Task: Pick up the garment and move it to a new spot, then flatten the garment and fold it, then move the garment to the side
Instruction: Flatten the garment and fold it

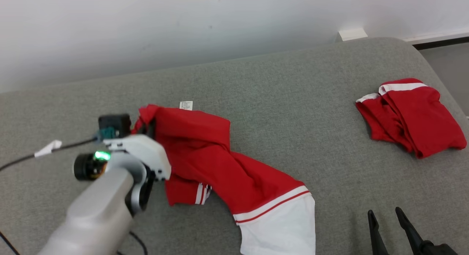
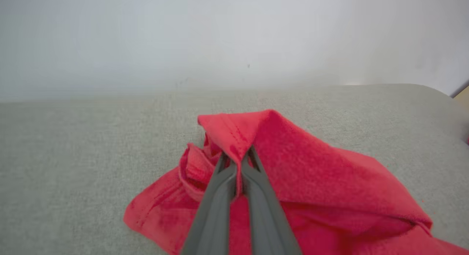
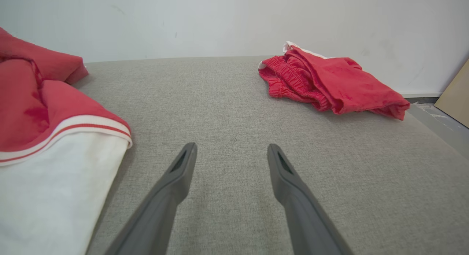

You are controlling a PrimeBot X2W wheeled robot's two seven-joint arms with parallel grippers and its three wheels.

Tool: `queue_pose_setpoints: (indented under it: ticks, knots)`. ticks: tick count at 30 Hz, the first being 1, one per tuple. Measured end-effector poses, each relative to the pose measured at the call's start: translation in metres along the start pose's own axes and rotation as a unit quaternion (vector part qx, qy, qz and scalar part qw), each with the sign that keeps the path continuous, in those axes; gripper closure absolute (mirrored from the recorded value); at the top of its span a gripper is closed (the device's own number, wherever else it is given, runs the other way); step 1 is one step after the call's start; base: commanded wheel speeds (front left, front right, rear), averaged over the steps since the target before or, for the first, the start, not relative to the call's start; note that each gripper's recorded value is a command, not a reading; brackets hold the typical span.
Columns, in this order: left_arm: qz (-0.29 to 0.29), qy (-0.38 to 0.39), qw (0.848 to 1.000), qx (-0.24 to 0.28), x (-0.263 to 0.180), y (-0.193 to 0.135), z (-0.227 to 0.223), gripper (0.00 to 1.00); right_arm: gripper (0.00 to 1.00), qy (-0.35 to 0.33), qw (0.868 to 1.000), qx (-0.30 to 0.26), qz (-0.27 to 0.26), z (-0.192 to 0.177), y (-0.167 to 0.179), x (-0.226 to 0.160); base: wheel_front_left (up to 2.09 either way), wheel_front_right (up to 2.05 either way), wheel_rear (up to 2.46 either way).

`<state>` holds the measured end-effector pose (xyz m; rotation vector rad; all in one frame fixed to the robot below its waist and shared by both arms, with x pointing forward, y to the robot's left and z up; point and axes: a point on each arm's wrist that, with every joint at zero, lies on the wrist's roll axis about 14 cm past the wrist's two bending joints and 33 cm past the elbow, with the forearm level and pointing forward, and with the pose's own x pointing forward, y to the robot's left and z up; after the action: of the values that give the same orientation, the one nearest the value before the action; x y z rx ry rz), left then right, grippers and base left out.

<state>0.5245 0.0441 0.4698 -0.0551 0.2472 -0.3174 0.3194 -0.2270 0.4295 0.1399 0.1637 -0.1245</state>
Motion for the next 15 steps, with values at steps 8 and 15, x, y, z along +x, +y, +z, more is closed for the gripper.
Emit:
queue_pose_setpoints:
  ticks: [8,15]
  knots:
    - [-0.036,-0.033,0.998,0.044,0.039,-0.033,0.044,1.00,0.00,0.002,1.000,-0.001,-0.001,0.000,0.000,0.006,0.00,0.00,0.00]
    - [-0.079,-0.046,0.993,0.072,0.057,-0.069,0.048,0.00,0.00,0.016,1.000,0.000,-0.020,-0.007,-0.009,-0.001,0.00,0.00,0.00]
